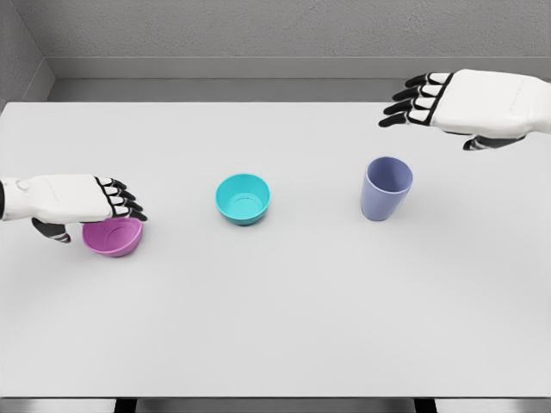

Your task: Stacking bowl and cup with both arms

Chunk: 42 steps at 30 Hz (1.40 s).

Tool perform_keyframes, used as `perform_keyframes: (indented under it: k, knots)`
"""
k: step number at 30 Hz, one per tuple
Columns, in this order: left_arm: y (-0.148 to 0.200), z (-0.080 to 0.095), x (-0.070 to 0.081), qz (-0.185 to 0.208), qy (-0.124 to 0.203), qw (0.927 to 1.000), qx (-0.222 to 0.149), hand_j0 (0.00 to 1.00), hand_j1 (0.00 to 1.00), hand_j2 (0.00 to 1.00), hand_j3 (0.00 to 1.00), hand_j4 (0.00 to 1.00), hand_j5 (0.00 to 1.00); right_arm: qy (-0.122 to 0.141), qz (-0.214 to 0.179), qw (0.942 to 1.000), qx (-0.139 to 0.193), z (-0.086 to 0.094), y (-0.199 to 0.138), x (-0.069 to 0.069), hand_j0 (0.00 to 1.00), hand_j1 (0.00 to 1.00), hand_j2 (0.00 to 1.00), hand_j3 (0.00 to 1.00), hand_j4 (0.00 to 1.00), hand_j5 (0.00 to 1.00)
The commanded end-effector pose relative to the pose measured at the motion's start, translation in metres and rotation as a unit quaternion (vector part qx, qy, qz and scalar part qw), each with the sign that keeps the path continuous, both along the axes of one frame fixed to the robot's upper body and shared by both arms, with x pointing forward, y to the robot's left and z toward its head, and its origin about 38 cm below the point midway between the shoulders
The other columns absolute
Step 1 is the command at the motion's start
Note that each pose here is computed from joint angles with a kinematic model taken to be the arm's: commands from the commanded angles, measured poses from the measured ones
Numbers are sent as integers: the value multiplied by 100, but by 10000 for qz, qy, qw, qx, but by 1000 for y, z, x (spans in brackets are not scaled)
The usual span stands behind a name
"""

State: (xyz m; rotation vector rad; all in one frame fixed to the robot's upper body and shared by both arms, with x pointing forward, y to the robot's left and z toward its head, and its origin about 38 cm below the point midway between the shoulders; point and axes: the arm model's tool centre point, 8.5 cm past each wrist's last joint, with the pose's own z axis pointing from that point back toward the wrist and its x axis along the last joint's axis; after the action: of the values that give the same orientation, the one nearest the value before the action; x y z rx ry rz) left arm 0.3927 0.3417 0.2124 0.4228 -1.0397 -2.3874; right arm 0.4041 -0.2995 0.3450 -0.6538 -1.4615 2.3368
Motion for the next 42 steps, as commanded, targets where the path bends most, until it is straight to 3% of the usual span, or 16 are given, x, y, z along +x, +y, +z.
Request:
perform_keyframes:
  k: [1, 9, 42]
  knots:
    - [2, -8, 7, 154, 85, 9998, -110, 100, 100, 100, 100, 100, 100, 58, 20, 10000, -8, -4, 2, 0, 100, 100, 100, 100, 100, 100]
    - [4, -9, 8, 185, 94, 9997, -131, 100, 100, 100, 100, 100, 100, 329, 434, 9983, -205, -32, 36, 2, 100, 100, 100, 100, 100, 100]
    - [-3, -17, 7, 122, 163, 9997, -158, 100, 100, 100, 100, 100, 100, 447, 416, 9975, -348, -55, 43, 7, 100, 100, 100, 100, 100, 100]
